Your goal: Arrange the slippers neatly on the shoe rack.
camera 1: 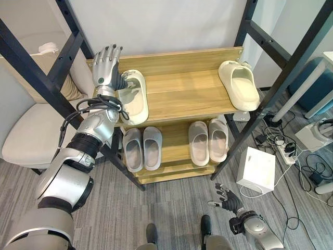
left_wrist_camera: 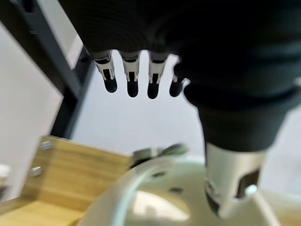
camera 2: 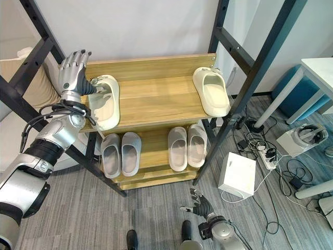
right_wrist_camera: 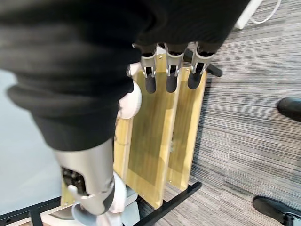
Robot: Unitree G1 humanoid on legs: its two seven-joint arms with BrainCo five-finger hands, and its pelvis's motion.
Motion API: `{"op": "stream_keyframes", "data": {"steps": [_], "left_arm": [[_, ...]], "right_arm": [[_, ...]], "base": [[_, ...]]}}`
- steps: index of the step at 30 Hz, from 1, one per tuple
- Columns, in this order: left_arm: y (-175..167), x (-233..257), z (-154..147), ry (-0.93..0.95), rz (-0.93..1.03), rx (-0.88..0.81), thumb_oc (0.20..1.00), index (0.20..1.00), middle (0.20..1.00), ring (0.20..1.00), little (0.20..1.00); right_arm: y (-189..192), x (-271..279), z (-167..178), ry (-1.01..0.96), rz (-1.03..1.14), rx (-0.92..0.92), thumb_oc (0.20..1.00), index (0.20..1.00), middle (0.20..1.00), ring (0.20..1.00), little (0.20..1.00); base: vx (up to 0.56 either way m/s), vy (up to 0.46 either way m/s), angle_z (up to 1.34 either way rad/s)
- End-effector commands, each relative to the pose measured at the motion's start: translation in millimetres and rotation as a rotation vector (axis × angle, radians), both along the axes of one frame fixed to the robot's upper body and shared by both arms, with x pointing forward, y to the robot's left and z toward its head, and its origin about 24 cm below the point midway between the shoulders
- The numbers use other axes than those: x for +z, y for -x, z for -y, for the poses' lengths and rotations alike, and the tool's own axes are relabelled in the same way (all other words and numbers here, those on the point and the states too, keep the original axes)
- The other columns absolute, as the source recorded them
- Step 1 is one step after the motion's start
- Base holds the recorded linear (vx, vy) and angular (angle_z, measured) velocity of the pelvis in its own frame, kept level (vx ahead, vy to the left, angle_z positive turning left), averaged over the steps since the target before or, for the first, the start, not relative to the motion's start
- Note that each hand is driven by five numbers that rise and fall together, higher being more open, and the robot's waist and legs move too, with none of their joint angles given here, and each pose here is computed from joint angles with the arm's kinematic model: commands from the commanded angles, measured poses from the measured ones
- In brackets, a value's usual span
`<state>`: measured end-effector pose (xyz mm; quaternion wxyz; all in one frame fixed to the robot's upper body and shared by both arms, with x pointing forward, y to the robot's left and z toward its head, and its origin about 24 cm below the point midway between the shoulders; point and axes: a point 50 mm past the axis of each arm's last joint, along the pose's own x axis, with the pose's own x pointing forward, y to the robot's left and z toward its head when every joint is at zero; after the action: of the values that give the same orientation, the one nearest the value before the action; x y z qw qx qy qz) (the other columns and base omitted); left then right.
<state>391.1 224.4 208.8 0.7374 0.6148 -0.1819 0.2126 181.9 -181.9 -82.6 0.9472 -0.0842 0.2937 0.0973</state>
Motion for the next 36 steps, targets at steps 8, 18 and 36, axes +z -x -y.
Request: {"op": "stream_keyframes", "data": {"steps": [8,18,36], "left_arm": [[0.1,54.0,-24.6,-0.061,0.133,0.098,1.0,1.0,1.0,1.0,1.0],[-17.3,66.4,-23.3,-0.268,-0.065,0.197,0.2,0.2,0.2,0.2,0.2],[-23.5,92.4,70.0,-0.308,0.063,-0.078,0.2,0.2,0.2,0.2,0.2]], "right_arm": [[-14.4,15.1,-5.3,-0.033,0.097,0.033,1.0,1.0,1.0,1.0,1.0],[-16.2,20.7,3.1,-0.026,0.114,0.028,1.0,1.0,1.0,1.0,1.0],[-14.9,23.7,10.3,-0.033,0.117,-0.005,1.0,1.0,1.0,1.0,1.0]], "base": [[0.01,-0.001,0.0],[0.0,0.0,-0.01],[0.0,-0.02,-0.01]]}}
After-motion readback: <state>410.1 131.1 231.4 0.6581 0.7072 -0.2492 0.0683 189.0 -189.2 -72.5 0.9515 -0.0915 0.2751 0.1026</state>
